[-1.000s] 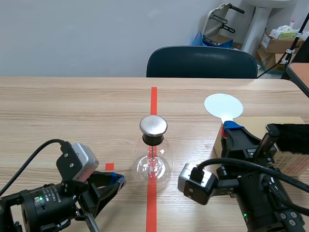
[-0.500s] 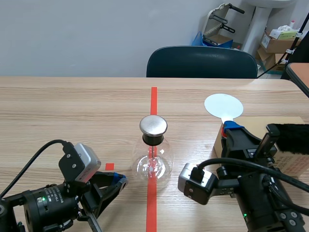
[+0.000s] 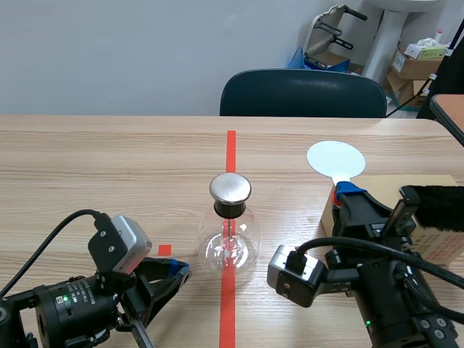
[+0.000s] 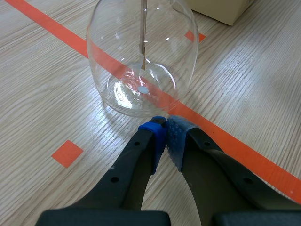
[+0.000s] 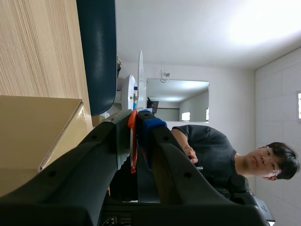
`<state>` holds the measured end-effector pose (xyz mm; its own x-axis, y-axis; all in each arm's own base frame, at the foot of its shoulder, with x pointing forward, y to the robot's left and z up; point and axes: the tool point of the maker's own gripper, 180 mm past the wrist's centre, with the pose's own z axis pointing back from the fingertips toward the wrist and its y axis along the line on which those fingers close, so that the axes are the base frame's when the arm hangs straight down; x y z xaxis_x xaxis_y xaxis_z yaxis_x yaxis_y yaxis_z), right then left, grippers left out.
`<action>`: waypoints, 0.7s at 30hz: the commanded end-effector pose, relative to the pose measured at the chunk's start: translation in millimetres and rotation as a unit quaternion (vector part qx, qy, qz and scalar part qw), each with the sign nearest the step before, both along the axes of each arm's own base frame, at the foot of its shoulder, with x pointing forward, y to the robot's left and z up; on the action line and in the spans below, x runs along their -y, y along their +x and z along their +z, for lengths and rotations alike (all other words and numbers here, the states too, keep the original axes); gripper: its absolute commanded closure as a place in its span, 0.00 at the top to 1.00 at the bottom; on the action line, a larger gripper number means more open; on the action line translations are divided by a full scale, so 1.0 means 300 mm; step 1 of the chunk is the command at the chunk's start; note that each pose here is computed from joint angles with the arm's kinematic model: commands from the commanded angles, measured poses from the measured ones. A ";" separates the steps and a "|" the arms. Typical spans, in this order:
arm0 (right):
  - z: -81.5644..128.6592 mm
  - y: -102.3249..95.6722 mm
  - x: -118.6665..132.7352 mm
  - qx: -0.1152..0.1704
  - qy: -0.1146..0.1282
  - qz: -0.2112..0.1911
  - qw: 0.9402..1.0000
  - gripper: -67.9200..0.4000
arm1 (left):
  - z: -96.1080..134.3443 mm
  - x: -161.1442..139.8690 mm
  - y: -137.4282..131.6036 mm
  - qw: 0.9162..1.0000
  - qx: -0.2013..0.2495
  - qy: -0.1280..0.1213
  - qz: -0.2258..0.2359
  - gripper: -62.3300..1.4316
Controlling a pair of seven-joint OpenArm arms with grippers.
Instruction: Do the electroscope experiment
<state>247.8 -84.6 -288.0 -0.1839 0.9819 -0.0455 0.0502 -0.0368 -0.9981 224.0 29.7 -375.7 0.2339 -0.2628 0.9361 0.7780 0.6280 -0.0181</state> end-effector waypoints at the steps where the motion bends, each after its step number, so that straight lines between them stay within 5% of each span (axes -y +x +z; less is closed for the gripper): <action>1: 0.036 0.019 0.006 0.018 0.006 -0.005 1.000 0.02 | 0.011 0.013 0.003 1.000 0.000 -0.005 -0.001 0.09; 21: 0.036 0.020 0.008 0.018 0.006 -0.006 1.000 0.02 | 0.013 0.013 0.005 1.000 0.002 -0.006 -0.001 0.09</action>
